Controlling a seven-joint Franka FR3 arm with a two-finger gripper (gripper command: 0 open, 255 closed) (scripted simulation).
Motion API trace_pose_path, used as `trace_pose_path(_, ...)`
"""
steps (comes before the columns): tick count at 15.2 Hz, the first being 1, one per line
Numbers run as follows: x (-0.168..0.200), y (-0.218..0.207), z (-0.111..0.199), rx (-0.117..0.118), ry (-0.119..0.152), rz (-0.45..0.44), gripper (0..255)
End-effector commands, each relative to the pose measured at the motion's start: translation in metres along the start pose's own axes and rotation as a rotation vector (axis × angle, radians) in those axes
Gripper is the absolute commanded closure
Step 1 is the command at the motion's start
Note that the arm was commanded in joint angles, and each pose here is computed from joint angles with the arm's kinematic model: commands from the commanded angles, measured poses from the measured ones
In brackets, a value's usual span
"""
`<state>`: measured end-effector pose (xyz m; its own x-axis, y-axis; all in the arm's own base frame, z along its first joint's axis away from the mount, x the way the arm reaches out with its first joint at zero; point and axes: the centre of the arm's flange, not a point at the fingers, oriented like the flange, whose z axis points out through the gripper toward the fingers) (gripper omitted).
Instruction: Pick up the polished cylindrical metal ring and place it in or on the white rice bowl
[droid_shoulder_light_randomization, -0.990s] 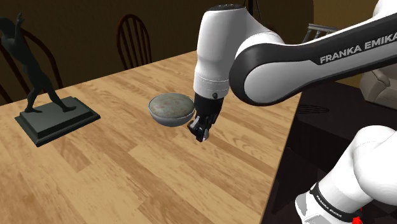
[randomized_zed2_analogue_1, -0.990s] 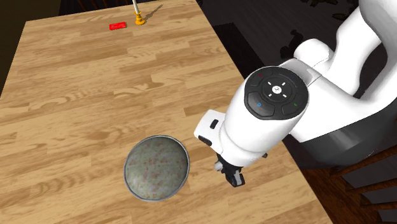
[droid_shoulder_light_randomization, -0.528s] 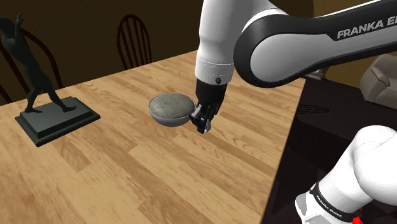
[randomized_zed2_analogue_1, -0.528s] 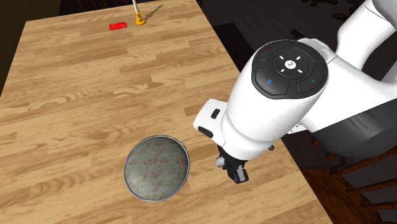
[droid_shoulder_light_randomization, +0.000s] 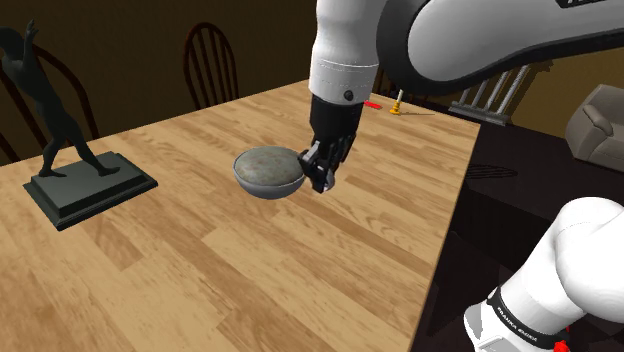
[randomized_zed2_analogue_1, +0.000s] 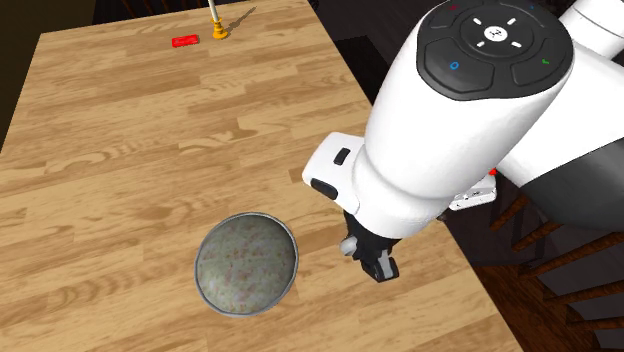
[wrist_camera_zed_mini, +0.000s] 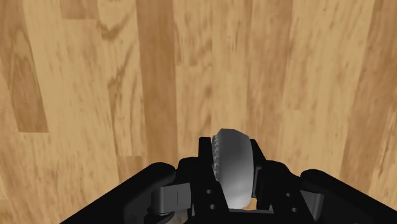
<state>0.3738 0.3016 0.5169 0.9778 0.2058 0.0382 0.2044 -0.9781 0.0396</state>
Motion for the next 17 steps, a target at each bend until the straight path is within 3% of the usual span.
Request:
trace_pose_path(1, 0.000, 0.001, -0.012, 0.000, 0.000, 0.000, 255)
trace_pose_path(8, 0.001, 0.002, -0.046, 0.000, 0.000, 0.000, 255)
trace_pose_path(17, 0.116, 0.032, -0.041, 0.000, 0.000, 0.000, 255)
